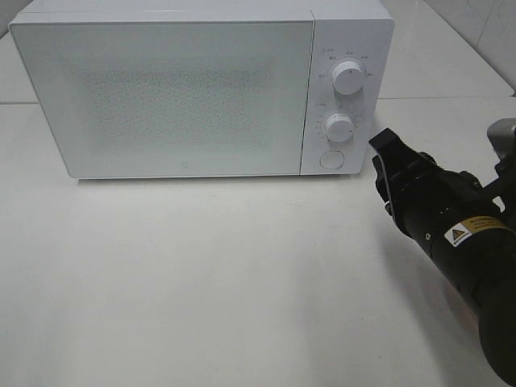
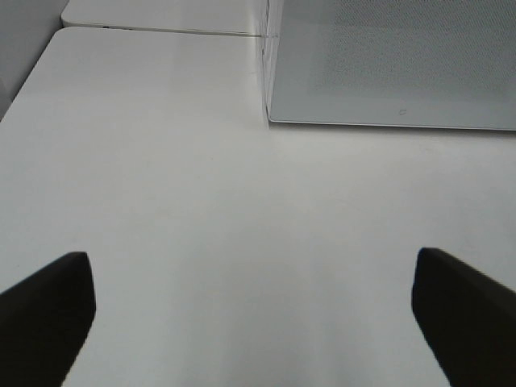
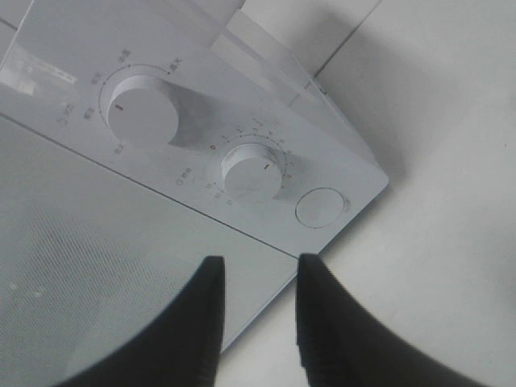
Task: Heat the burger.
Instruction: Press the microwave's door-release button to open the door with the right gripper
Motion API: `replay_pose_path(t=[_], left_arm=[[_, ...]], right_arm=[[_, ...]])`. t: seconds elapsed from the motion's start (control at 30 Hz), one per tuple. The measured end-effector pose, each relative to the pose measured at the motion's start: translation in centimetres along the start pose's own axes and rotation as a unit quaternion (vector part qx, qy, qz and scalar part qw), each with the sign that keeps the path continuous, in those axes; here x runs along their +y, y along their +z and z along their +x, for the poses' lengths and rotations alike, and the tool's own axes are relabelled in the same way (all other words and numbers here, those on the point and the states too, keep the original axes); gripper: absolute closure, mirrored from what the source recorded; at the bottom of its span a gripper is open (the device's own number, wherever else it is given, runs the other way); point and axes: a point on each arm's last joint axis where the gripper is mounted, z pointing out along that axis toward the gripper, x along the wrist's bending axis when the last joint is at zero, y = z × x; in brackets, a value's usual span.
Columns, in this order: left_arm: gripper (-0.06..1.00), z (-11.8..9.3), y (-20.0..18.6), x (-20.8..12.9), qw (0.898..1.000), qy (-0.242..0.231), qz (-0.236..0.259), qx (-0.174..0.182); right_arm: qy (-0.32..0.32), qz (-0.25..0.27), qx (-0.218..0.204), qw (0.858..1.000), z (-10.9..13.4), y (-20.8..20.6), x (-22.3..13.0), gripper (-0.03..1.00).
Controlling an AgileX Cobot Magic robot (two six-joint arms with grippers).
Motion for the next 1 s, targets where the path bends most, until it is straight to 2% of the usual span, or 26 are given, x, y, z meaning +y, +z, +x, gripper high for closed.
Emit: replay_pose_path(t=[0.07, 0.1, 0.13, 0.17, 0.23, 0.27, 0.33, 0.43, 0.53, 0.77, 1.0], left_arm=[[-0.05, 0.0, 0.0, 0.0, 1.000, 0.000, 0.000, 0.000], [-0.05, 0.0, 0.0, 0.0, 1.000, 0.000, 0.000, 0.000], [-0.05, 0.0, 0.0, 0.0, 1.000, 0.000, 0.000, 0.000], [-0.05, 0.0, 0.0, 0.0, 1.000, 0.000, 0.000, 0.000], [-0.05, 0.0, 0.0, 0.0, 1.000, 0.000, 0.000, 0.000], [-0.05, 0.0, 0.0, 0.0, 1.000, 0.000, 0.000, 0.000], [-0.05, 0.0, 0.0, 0.0, 1.000, 0.000, 0.000, 0.000], [-0.05, 0.0, 0.0, 0.0, 1.000, 0.000, 0.000, 0.000], [-0.05, 0.0, 0.0, 0.0, 1.000, 0.000, 0.000, 0.000], [-0.05, 0.0, 0.0, 0.0, 1.000, 0.000, 0.000, 0.000], [-0.05, 0.0, 0.0, 0.0, 1.000, 0.000, 0.000, 0.000]], right_arm=[[0.068, 0.003, -0.003, 0.998, -0.1, 0.0, -0.1, 0.74], [0.068, 0.003, -0.003, 0.998, -0.1, 0.0, -0.1, 0.74], [0.108, 0.004, -0.004, 0.994, -0.1, 0.0, -0.1, 0.80], [0.108, 0.004, -0.004, 0.994, -0.1, 0.0, -0.1, 0.80], [0.173, 0.001, -0.009, 0.985, -0.2, 0.0, 0.0, 0.88], [0.173, 0.001, -0.009, 0.985, -0.2, 0.0, 0.0, 0.88], [0.238, 0.001, -0.020, 0.971, -0.3, 0.0, -0.1, 0.95], [0.252, 0.002, -0.026, 0.967, -0.4, 0.0, -0.1, 0.95], [0.297, 0.010, -0.053, 0.954, -0.9, 0.0, -0.4, 0.95], [0.301, 0.013, -0.062, 0.951, -0.7, 0.4, -0.8, 0.95], [0.294, 0.017, -0.090, 0.952, -1.6, 1.1, -2.1, 0.95]])
